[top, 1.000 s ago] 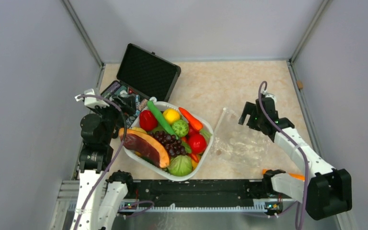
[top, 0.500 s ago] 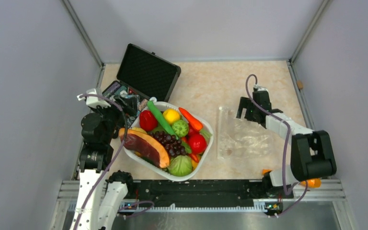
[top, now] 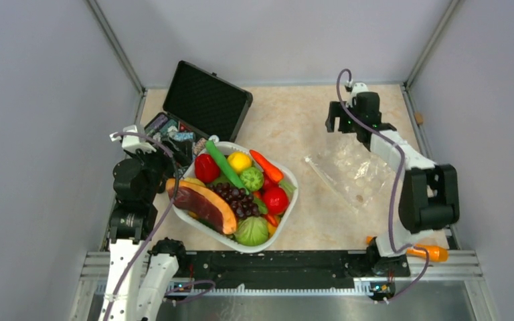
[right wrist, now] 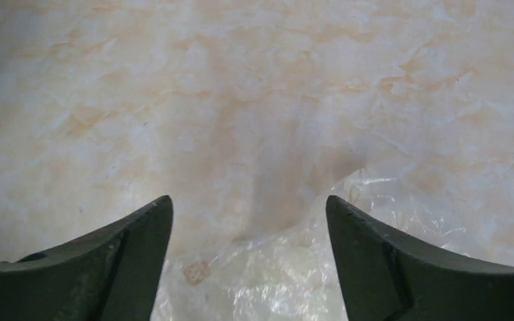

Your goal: Place the food in the zip-top bag and seal the zipper

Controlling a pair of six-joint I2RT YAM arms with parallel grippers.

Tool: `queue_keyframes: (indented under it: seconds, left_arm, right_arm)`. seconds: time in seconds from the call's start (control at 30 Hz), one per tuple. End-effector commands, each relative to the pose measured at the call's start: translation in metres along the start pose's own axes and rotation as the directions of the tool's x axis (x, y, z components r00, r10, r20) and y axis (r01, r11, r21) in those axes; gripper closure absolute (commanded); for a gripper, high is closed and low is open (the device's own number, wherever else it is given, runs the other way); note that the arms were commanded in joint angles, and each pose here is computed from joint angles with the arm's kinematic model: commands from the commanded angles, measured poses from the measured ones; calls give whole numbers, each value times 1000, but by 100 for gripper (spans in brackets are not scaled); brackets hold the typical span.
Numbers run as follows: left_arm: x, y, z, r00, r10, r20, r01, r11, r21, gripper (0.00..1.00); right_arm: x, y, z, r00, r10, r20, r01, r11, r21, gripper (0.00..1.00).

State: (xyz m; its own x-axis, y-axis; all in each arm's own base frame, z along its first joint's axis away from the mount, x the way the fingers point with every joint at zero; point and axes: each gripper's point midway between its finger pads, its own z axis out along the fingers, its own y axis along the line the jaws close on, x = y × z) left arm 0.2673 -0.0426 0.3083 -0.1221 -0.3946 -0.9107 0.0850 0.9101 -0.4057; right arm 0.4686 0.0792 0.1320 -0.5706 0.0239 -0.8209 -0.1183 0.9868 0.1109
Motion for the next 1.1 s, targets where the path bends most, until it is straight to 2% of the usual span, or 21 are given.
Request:
queue_keyframes:
  seconds: [0.0, 0.03, 0.17, 0.23, 0.3, 0.33, 0.43, 0.53, 0.63, 0.7, 0.8, 0.93, 1.07]
  left_arm:
    - [-17, -7, -4, 998, 20, 58, -21, 999, 27, 1]
    - [-17, -10, -2, 998, 17, 55, -19, 999, 42, 1]
    - [-13, -22, 3, 1000, 16, 24, -19, 994, 111, 1]
    - [-12, -28, 4, 1000, 21, 18, -23, 989, 147, 1]
    - [-11, -33, 4, 999, 31, 18, -34, 983, 181, 1]
    - [-12, -35, 4, 999, 36, 22, -40, 981, 192, 1]
    - [-13, -37, 2, 999, 46, 27, -50, 978, 202, 1]
    - [-11, -36, 1, 998, 55, 24, -59, 978, 201, 1]
    - [-8, -35, 2, 998, 59, 16, -61, 978, 197, 1]
    - [-8, -34, 2, 998, 56, 14, -58, 979, 194, 1]
    - [-6, -33, 3, 999, 52, 13, -53, 979, 195, 1]
    - [-3, -29, 6, 999, 46, 9, -47, 984, 174, 1]
    - [-2, -28, 8, 999, 46, 3, -45, 984, 170, 1]
  right_arm:
    - [10, 38, -61, 999, -53, 2, 52, 979, -195, 23]
    - [22, 41, -68, 998, -61, -18, 56, 977, -205, 27]
    - [69, 40, -86, 992, -105, -66, 95, 986, -135, 29]
    - [89, 49, -94, 971, -230, -66, 224, 971, -87, 29]
    - [106, 68, -104, 920, -390, -35, 384, 917, -109, 28]
    - [109, 71, -109, 903, -429, -13, 426, 901, -85, 28]
    - [119, 67, -113, 931, -366, 21, 366, 930, -34, 33]
    - [130, 68, -117, 923, -384, 31, 385, 920, -69, 34]
    - [129, 56, -116, 922, -387, 16, 387, 922, -1, 34]
    - [131, 60, -113, 915, -402, 19, 403, 915, -29, 35]
    - [143, 68, -108, 904, -428, -22, 424, 901, -90, 35]
    - [155, 55, -99, 887, -450, -104, 449, 893, -38, 35]
    - [153, 51, -95, 891, -445, -86, 447, 895, -3, 39]
